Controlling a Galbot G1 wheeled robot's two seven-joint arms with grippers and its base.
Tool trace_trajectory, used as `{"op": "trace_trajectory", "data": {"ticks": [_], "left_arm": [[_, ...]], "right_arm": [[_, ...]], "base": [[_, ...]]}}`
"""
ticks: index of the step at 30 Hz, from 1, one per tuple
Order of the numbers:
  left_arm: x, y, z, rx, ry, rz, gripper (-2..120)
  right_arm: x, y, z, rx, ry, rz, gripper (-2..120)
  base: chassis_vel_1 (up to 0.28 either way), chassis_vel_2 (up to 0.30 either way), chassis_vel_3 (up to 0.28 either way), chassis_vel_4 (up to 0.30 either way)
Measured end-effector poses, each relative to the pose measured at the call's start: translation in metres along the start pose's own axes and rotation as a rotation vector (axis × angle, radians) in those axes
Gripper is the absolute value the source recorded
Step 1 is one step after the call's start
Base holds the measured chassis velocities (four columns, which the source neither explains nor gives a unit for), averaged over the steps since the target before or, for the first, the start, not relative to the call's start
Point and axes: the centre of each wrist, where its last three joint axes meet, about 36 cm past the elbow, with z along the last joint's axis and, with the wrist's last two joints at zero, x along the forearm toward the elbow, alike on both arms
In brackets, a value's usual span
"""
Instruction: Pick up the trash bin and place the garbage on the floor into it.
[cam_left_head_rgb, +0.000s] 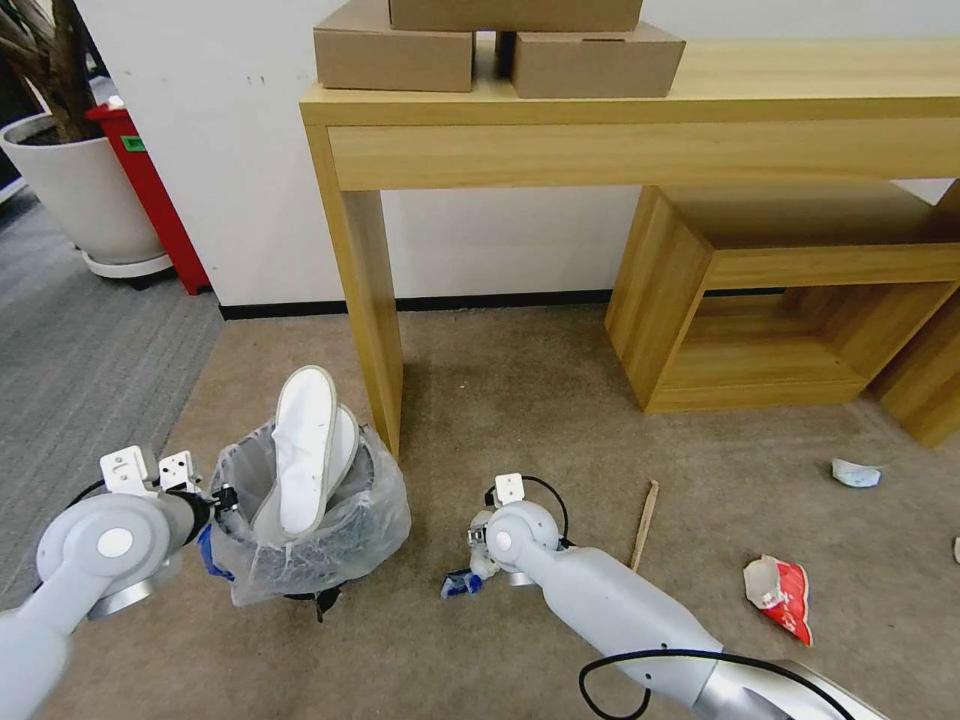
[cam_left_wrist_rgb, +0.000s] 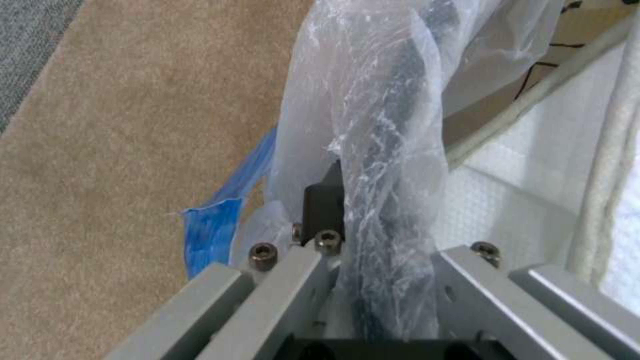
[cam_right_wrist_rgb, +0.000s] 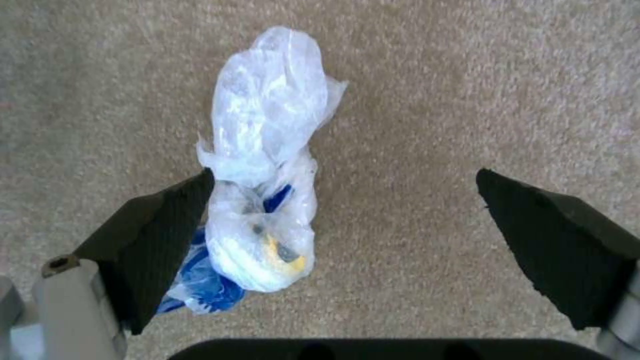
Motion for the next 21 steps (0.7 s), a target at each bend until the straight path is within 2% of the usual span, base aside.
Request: {"op": "trace_trajectory", "data": {"ticks": [11, 21], "left_arm": [[-0.001, 0.0, 0.003, -0.004, 0.002, -0.002, 0], [0.0, -0.001, 0.005, -0.007, 0.0, 0.005, 0]], "right_arm": [[-0.021, 0.005, 0.013, 0.003, 0.012, 0.037, 100], [-0.031, 0.011, 0.014, -0.026, 0.012, -0.011, 100]], "base": [[0.0, 0.0, 0.0, 0.0], [0.0, 0.0, 0.0, 0.0]]}}
